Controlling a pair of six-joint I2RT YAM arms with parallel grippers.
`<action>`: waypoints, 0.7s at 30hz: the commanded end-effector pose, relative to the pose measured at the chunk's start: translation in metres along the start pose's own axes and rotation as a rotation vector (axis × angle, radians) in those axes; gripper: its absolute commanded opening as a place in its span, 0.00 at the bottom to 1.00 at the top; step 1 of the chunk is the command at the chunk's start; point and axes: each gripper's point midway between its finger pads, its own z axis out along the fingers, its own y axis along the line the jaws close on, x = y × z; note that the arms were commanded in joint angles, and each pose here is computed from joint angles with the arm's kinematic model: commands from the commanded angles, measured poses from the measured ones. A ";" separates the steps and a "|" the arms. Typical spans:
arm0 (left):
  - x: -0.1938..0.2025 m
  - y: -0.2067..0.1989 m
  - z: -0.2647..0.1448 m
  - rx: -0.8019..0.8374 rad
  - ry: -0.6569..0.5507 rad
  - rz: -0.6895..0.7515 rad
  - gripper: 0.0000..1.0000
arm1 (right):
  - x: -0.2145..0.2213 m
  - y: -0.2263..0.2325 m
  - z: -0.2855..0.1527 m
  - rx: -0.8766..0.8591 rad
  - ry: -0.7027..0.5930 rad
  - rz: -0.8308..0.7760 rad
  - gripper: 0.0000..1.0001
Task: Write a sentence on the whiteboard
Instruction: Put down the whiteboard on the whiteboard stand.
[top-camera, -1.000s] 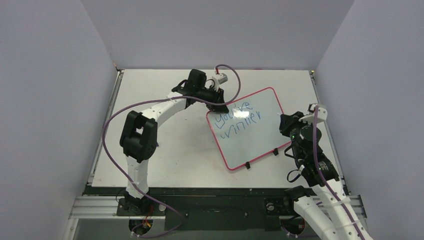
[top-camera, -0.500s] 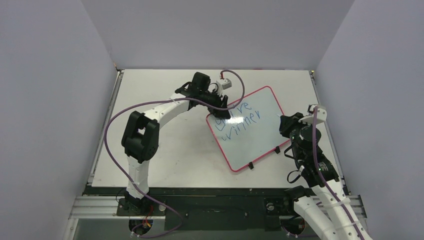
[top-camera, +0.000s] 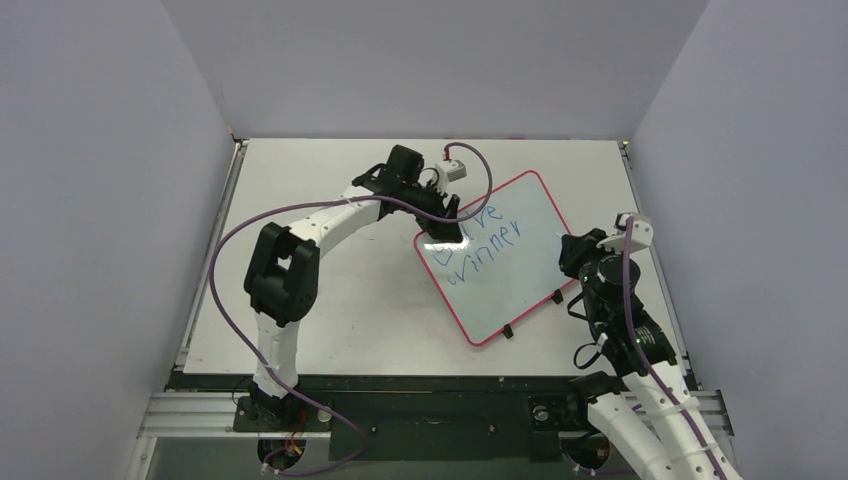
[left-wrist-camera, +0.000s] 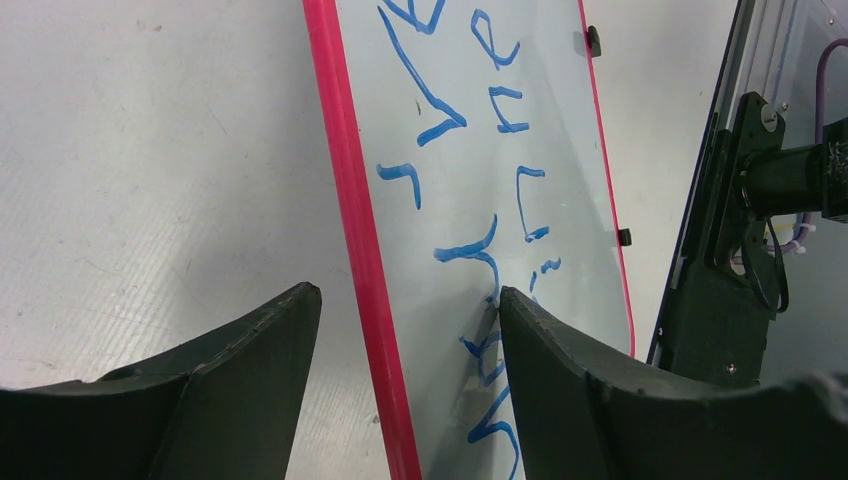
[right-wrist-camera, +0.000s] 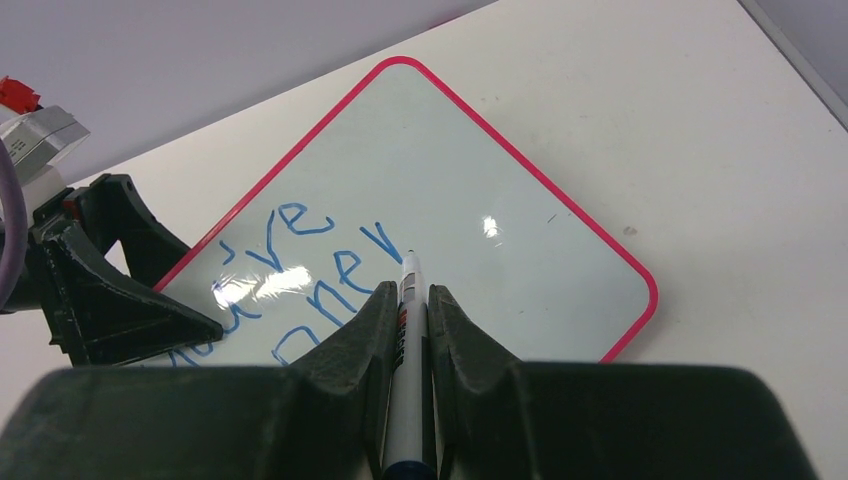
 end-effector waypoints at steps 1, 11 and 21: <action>-0.012 -0.006 -0.002 -0.003 0.001 0.041 0.63 | -0.008 -0.005 -0.003 0.020 -0.042 0.029 0.00; -0.023 -0.006 -0.002 -0.005 -0.005 0.036 0.64 | -0.008 -0.007 -0.009 0.018 -0.048 0.026 0.00; -0.036 -0.001 -0.009 -0.048 -0.015 0.033 0.64 | -0.011 -0.006 -0.012 0.009 -0.054 0.025 0.00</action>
